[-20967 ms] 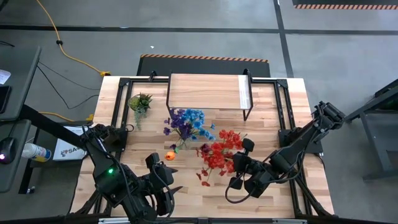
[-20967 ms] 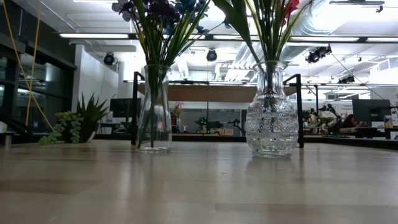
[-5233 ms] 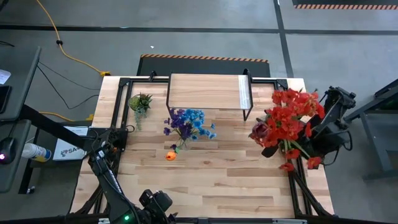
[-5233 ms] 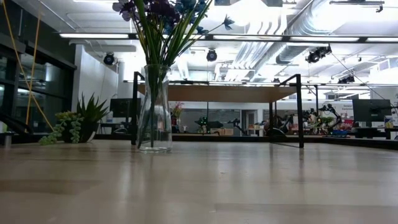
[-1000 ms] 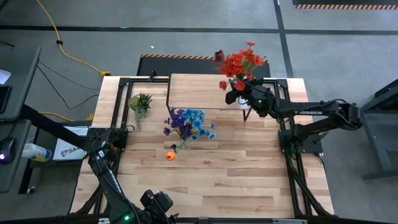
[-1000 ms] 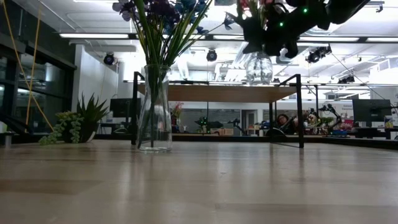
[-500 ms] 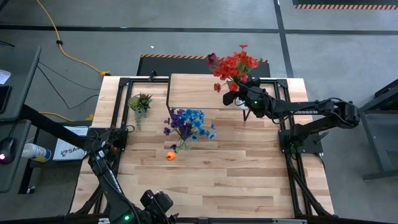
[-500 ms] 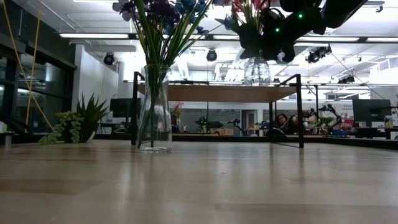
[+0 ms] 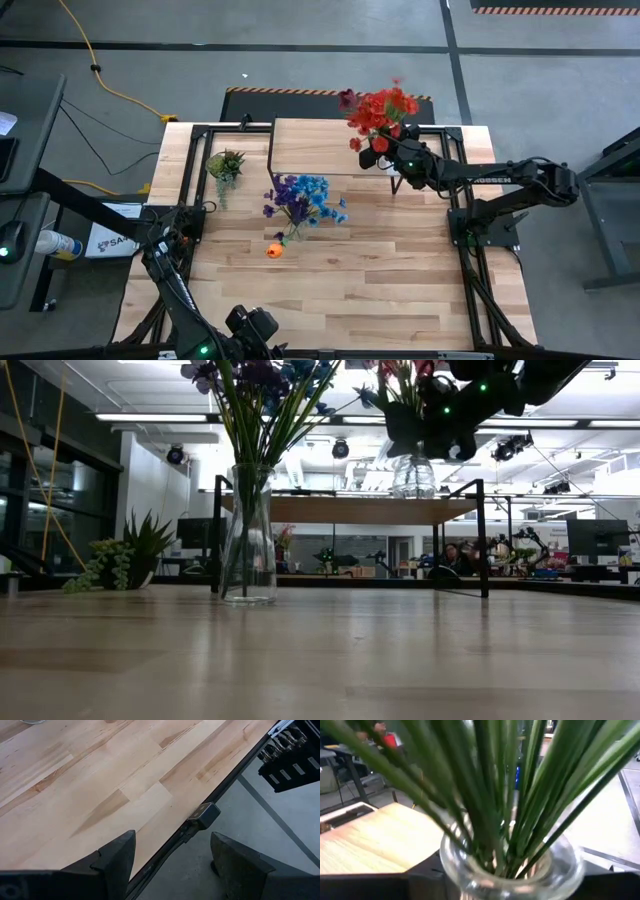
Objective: Pick and place flowers into a vace then onto a shelf
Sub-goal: Put the right transparent crystal vase with flowers on the shelf
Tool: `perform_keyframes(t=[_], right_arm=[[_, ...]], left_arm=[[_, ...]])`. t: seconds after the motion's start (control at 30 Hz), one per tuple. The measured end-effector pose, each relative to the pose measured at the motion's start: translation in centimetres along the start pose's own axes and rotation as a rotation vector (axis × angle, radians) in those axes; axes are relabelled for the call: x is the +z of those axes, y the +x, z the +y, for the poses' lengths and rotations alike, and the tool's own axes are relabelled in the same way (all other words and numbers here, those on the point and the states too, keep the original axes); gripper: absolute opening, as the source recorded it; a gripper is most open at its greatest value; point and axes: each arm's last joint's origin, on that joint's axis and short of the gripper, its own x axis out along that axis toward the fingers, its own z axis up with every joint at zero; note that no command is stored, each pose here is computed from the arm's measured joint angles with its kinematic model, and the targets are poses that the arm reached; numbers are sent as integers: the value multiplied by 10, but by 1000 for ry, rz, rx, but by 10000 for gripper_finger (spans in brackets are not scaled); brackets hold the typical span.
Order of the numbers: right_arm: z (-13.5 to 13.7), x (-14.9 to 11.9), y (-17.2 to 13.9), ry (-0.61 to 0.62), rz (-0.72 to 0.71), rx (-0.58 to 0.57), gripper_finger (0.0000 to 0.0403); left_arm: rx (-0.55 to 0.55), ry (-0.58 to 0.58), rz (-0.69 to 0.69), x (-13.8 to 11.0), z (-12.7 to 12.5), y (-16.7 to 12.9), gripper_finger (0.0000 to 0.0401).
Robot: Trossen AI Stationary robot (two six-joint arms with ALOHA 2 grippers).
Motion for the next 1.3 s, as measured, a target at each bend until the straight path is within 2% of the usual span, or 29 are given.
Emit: perform_keyframes(t=[0.1,0.23,0.6,0.9,1.3], right_arm=[[0,-2,0,9,14,0,210],[-1,-4,0,-5,33,-3,232],[-1,-5,0,-13,42,-2,235],[1,-5,0,-19,54,58,236],[0,-5,0,-43,45,17,236]], left_arm=[[0,0,0,0,0,0,291],[-2,-1,0,0,0,0,291],[-3,-1,1,0,0,0,291],[-3,-1,1,0,0,0,291],[-2,-1,0,0,0,0,291]])
